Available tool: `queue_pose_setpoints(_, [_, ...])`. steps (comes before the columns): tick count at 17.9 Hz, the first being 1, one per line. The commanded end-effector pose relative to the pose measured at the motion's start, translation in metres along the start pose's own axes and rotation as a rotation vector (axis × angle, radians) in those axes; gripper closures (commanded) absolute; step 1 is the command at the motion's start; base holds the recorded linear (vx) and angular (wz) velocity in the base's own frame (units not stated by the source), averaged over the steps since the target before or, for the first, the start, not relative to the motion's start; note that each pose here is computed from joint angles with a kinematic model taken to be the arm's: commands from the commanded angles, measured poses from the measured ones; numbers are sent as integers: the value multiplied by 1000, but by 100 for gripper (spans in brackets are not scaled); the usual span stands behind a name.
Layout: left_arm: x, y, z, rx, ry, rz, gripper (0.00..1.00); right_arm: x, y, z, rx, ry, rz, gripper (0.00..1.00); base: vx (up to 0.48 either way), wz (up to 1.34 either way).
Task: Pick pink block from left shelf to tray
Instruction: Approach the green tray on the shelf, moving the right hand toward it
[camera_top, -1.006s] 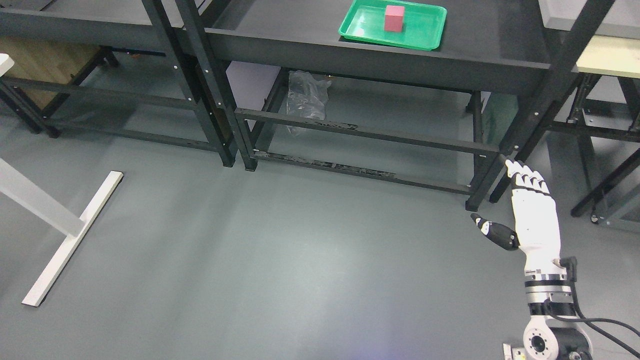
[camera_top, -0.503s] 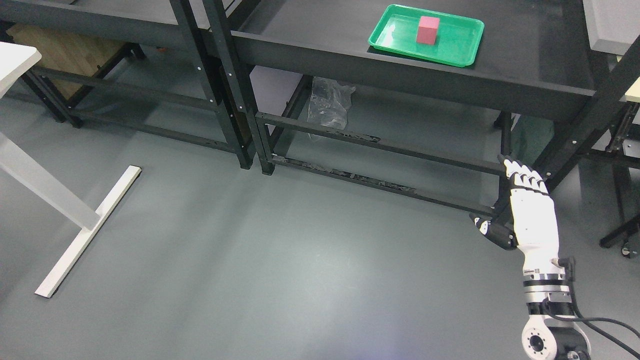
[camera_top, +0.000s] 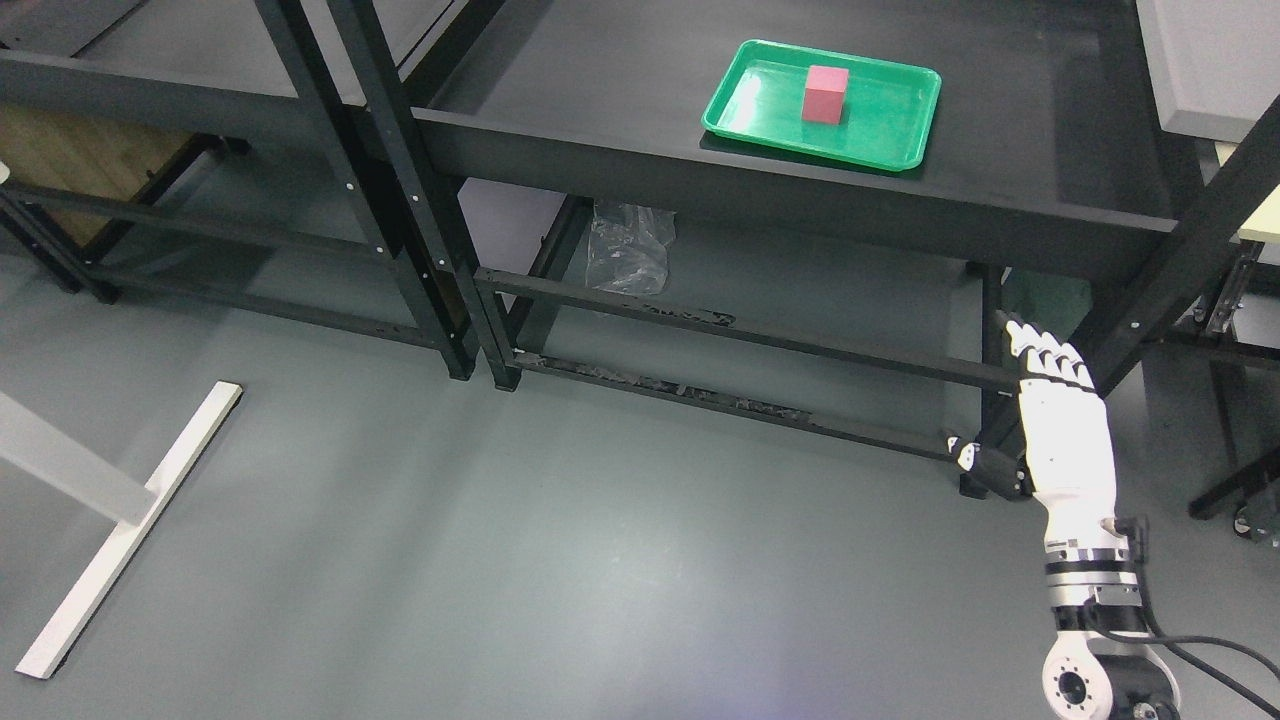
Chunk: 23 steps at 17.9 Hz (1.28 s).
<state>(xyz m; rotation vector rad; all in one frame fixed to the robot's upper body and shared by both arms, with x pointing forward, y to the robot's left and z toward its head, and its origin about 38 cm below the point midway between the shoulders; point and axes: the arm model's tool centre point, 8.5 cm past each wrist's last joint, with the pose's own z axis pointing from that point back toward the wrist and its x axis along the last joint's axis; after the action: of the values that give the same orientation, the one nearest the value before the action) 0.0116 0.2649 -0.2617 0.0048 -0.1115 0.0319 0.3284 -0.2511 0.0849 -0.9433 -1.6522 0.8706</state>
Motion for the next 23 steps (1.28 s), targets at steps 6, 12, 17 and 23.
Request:
queue_pose_setpoints(6, [21, 11, -1, 17, -41, -7, 0, -4, -1, 2, -2, 13, 3, 1, 225, -56])
queue_pose_setpoints(12, [21, 11, -1, 17, -41, -7, 0, -4, -1, 1, -2, 14, 2, 1, 242, -11])
queue_pose_setpoints(17, [21, 11, -1, 17, -41, -7, 0, -3, -1, 0, -1, 11, 2, 1, 241, 104])
queue_pose_setpoints(23, [21, 11, -1, 17, -41, -7, 0, -4, 0, 0, 4, 18, -29, 1, 215, 130])
